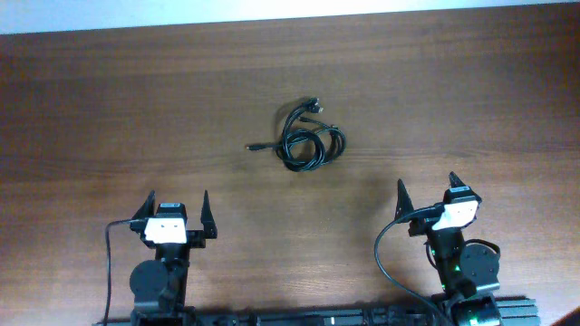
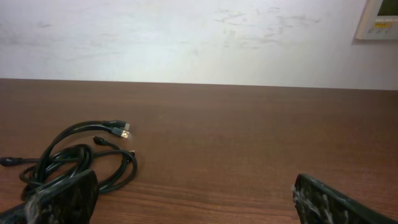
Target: Untangle cables
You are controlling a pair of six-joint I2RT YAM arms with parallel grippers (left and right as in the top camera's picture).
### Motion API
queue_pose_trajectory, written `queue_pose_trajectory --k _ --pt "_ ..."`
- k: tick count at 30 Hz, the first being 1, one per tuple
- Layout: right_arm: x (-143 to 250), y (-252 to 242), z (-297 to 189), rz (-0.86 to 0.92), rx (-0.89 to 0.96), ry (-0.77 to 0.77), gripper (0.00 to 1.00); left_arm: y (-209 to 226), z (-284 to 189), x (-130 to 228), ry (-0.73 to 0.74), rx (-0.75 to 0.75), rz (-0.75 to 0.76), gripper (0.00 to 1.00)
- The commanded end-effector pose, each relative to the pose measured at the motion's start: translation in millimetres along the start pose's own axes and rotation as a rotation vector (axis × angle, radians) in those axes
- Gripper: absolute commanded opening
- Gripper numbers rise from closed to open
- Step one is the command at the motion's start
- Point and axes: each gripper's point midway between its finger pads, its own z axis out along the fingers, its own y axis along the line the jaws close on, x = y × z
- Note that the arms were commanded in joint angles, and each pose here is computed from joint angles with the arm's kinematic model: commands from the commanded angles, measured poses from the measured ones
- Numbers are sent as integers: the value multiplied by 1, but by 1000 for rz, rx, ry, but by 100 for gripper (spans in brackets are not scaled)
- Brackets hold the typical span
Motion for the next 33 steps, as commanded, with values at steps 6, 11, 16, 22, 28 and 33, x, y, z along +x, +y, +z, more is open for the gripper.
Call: queue_pose_trajectory --k 6,11,16,22,28,33 --pt "2 0 0 4 2 2 99 1 4 -25 56 12 -7 99" --pt "2 0 0 4 2 2 99 1 12 -30 158 18 -7 99" --pt "2 0 0 4 2 2 99 1 26 -34 296 27 -7 99" --pt "2 0 0 4 2 2 99 -2 38 -19 526 49 -9 99" --pt "2 0 0 4 2 2 99 -21 34 5 685 162 -47 99" --pt "2 0 0 4 2 2 99 -33 32 2 677 227 -70 99"
